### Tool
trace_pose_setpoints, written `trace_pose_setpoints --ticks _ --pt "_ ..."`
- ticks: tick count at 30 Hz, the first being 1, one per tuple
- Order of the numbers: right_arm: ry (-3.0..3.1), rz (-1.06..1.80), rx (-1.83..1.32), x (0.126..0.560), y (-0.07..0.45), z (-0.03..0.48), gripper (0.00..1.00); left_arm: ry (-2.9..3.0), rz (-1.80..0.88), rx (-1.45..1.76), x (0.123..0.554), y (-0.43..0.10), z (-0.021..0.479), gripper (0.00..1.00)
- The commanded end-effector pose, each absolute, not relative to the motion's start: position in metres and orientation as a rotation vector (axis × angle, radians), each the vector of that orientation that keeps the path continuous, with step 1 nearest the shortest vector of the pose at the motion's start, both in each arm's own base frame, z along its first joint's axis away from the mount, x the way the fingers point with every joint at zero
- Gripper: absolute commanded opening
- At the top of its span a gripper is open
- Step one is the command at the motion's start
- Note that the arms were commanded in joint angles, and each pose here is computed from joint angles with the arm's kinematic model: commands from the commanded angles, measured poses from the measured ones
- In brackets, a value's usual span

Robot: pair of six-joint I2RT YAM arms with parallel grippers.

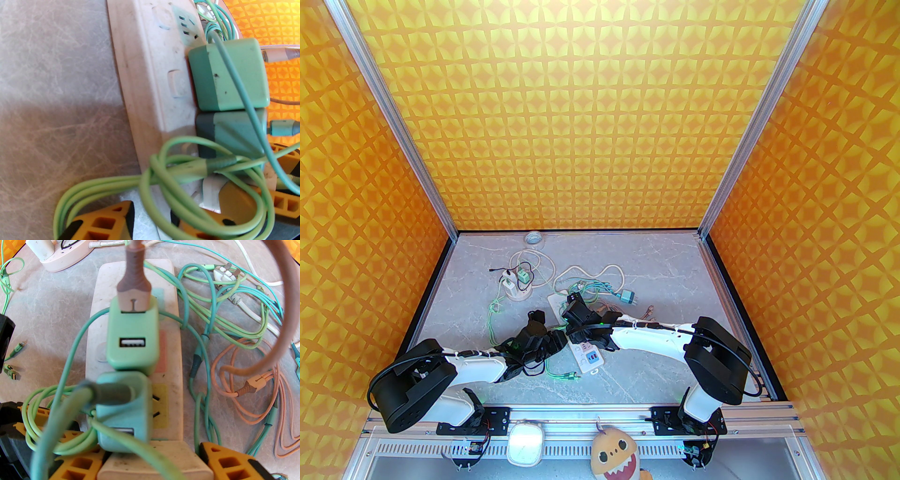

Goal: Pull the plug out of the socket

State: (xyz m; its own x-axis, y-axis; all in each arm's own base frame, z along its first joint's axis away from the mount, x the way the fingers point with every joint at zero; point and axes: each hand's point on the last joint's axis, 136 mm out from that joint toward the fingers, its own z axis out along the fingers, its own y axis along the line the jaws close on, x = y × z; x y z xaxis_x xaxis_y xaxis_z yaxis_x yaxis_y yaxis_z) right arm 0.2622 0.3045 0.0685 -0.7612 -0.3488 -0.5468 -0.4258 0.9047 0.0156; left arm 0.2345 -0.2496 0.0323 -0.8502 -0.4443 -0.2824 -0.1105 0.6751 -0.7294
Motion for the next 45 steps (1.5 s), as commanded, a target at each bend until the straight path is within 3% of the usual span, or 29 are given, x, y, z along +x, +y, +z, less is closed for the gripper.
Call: trace_pose_setpoints --ticks 1,9,33,45 --pt "2.464 0.286 -0.540 0.265 0.325 0.089 0.51 2.500 -0.950 -0.467 0.232 -0.245 0.019 0.31" --pt "2.424 0.136 -0.656 0.257 0.338 0.089 0.51 2.520 -0.920 -0.474 0.231 -0.243 0.014 0.31" --pt "2.398 0.365 -0.497 0.263 0.319 0.127 0.52 2.537 -0.899 -0.472 0.230 -0.241 0.011 0.31" --pt "2.355 0.300 -0.387 0.274 0.283 0.145 0.52 2.475 -0.914 -0.368 0.232 -0.240 0.054 0.37"
